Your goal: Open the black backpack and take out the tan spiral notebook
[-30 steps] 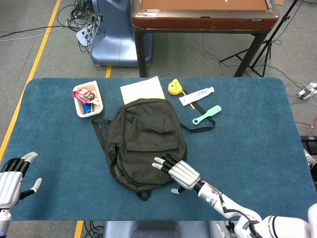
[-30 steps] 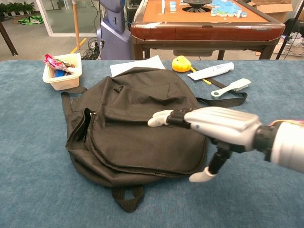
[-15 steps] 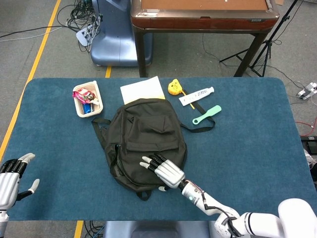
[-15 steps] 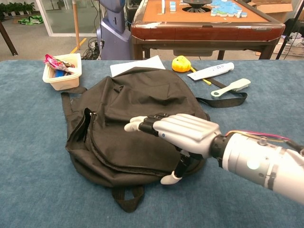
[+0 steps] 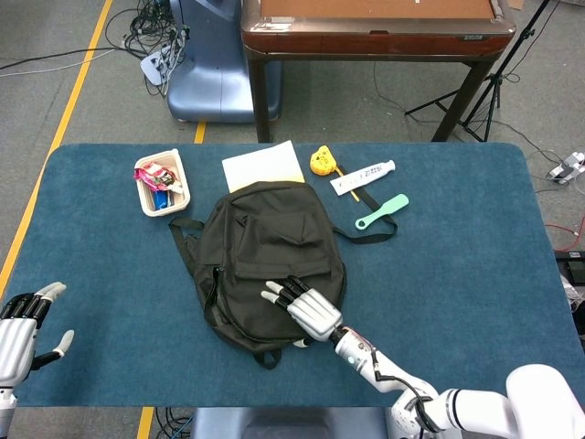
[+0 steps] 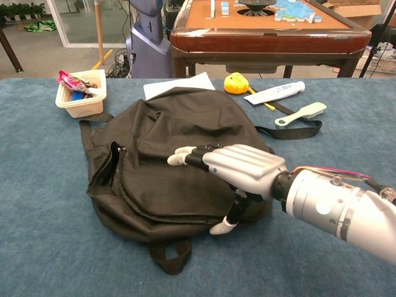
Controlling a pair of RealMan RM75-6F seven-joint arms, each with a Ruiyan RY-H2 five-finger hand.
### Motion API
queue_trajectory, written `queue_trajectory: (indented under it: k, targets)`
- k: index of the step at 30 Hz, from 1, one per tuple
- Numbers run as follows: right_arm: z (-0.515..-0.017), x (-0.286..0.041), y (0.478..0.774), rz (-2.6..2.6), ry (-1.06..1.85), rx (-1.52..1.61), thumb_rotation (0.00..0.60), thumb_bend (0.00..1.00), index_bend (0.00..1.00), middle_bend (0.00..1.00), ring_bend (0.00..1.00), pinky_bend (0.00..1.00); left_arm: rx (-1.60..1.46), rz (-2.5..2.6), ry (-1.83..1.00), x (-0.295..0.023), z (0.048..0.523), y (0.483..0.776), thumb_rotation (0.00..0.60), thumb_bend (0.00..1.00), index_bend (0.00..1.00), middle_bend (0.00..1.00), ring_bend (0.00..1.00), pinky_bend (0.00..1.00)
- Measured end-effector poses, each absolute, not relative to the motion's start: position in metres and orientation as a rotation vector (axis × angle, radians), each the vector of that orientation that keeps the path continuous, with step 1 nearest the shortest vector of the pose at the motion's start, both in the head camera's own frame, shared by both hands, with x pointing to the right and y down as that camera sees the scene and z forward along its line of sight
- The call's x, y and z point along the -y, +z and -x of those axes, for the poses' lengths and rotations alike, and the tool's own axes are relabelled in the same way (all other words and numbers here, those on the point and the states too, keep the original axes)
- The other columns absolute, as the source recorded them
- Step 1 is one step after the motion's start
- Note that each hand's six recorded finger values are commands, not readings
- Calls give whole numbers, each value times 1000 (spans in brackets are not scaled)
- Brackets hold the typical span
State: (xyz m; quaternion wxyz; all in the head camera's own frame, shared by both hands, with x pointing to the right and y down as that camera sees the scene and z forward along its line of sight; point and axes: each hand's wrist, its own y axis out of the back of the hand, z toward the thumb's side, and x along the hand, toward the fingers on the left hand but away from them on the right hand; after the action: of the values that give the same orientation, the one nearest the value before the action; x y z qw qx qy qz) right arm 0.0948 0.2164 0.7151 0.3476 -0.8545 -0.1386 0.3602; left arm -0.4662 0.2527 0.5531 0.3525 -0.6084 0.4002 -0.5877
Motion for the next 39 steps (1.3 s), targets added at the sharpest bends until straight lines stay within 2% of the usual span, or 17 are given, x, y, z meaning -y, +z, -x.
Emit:
queue_trajectory:
  k: [24,29,32,34,35,37,39]
  targets:
    - [-103,-201,691,2244,946,349,600,97,0,23,0,0,-1025,1587,-1529,-251,464,556,600,279,177,189,197,143]
    - [-105,-194,691,2242,961,371,600,135,0,40,0,0,-1022,1591,-1533,-251,463,558,600,279,177,189,197,143]
    - [-105,-192,693,2240,970,373,600,227,78,63,0,0,-1023,1591,-1536,-251,464,558,600,279,177,188,197,143]
    - [-105,-192,694,2236,974,358,600,375,228,100,0,0,-1023,1590,-1538,-251,464,558,600,279,177,189,197,143]
    - [-105,-192,695,2232,977,349,600,423,268,117,0,0,-1022,1589,-1539,-251,464,558,600,279,177,189,197,143]
    - [-105,-193,697,2217,986,323,600,529,365,203,6,0,-1019,1590,-1538,-250,465,559,600,279,177,188,197,143]
    - [-104,-192,698,2201,997,301,600,587,461,307,54,0,-1013,1594,-1533,-248,465,559,600,279,179,189,197,143]
